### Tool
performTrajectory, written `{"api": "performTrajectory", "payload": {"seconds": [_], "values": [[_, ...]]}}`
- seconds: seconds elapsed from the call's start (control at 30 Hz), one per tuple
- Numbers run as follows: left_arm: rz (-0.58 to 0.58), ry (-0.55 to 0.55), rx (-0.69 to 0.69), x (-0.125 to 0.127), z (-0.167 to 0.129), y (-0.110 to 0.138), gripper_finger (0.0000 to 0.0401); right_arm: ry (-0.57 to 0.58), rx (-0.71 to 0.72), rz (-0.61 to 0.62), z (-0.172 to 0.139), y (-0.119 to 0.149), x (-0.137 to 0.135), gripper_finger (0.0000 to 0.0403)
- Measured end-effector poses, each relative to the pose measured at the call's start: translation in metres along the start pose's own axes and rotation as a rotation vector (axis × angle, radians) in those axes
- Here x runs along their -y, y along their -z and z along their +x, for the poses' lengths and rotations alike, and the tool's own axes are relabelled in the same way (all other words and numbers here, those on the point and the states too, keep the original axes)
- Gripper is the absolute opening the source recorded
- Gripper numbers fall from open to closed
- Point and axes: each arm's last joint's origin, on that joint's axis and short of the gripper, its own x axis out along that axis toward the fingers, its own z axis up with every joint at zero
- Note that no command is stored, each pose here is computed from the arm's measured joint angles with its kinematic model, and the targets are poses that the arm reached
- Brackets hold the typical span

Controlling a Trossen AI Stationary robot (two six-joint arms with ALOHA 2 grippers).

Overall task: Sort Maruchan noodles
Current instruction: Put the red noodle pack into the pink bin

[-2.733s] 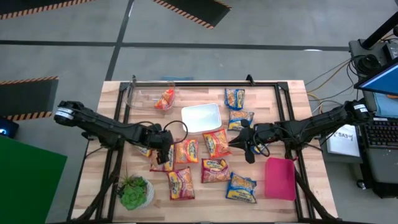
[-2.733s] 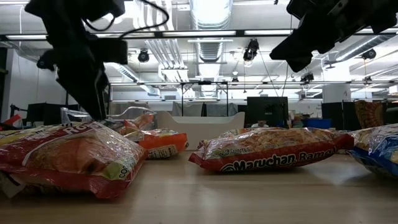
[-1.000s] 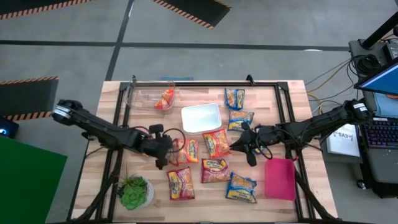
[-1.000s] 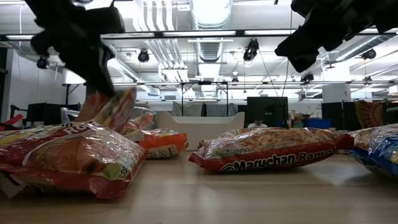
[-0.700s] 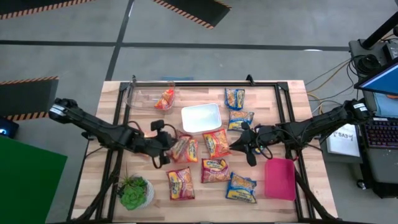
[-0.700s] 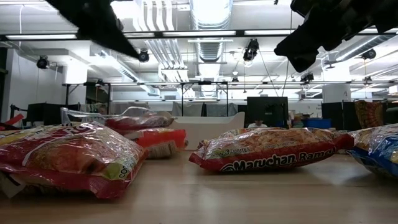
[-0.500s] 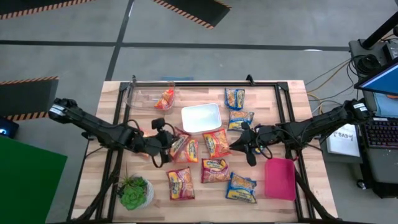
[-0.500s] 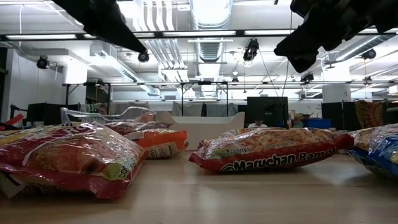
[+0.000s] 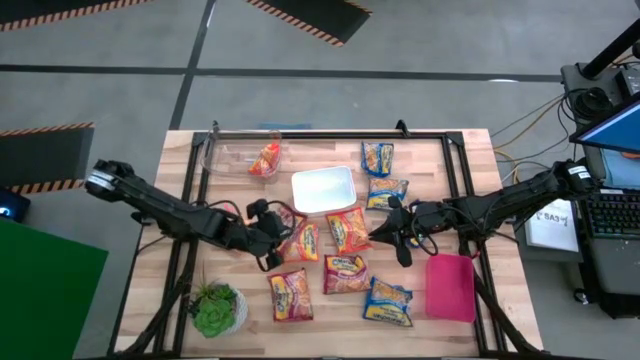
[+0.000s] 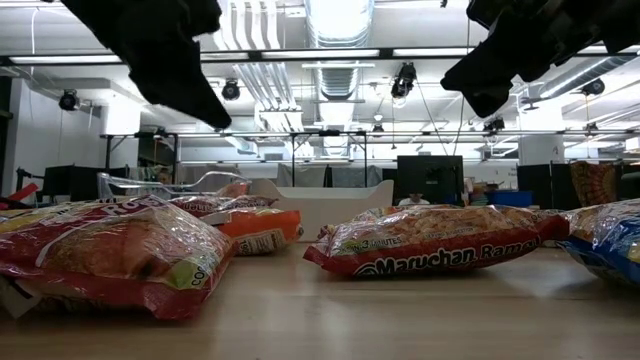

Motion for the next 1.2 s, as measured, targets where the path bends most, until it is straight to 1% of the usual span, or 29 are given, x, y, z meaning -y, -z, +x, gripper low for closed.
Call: {"api": "performTrajectory", "payload": {"seconds": [0.1, 0.2, 0.33, 0.43, 0.53, 0.63, 0.83, 0.93, 1.0, 1.07, 1.17, 1.2], "values": [[-0.005, -0.015, -0.026, 0.005, 0.009, 0.003, 0.0126, 0.000, 0.000, 0.000, 0.000, 0.000, 0.000, 0.0036], [-0.012, -0.060, -0.029, 0.009, 0.019, 0.003, 0.0183, 0.002, -0.007, 0.000, 0.000, 0.001, 0.000, 0.0036], [0.016, -0.109, -0.069, 0.014, 0.035, 0.011, 0.0246, 0.004, -0.018, -0.008, 0.000, 0.003, 0.001, 0.0036], [0.001, -0.153, -0.094, 0.015, 0.049, 0.015, 0.0268, 0.006, -0.024, -0.010, 0.000, 0.006, 0.001, 0.0036], [-0.012, -0.231, -0.102, 0.014, 0.061, 0.022, 0.0269, 0.007, -0.028, -0.009, 0.000, 0.007, 0.002, 0.0036], [-0.021, -0.277, -0.107, 0.012, 0.068, 0.026, 0.0259, 0.007, -0.030, -0.003, 0.000, 0.008, 0.002, 0.0036], [-0.032, -0.303, -0.138, 0.009, 0.076, 0.031, 0.0232, 0.006, -0.023, 0.006, 0.000, 0.007, 0.002, 0.0036], [-0.025, -0.298, -0.160, 0.010, 0.078, 0.034, 0.0205, 0.006, -0.022, 0.006, 0.000, 0.007, 0.002, 0.0036], [-0.022, -0.299, -0.164, 0.009, 0.078, 0.034, 0.0168, 0.005, -0.021, 0.007, 0.000, 0.007, 0.002, 0.0036], [-0.022, -0.298, -0.164, 0.009, 0.077, 0.034, 0.0119, 0.005, -0.020, 0.007, 0.000, 0.007, 0.002, 0.0036], [-0.019, -0.293, -0.160, 0.009, 0.076, 0.033, 0.0034, 0.005, -0.020, 0.008, 0.000, 0.007, 0.002, 0.0036], [-0.017, -0.292, -0.158, 0.009, 0.076, 0.032, 0.0018, 0.005, -0.020, 0.008, 0.000, 0.007, 0.002, 0.0036]]}}
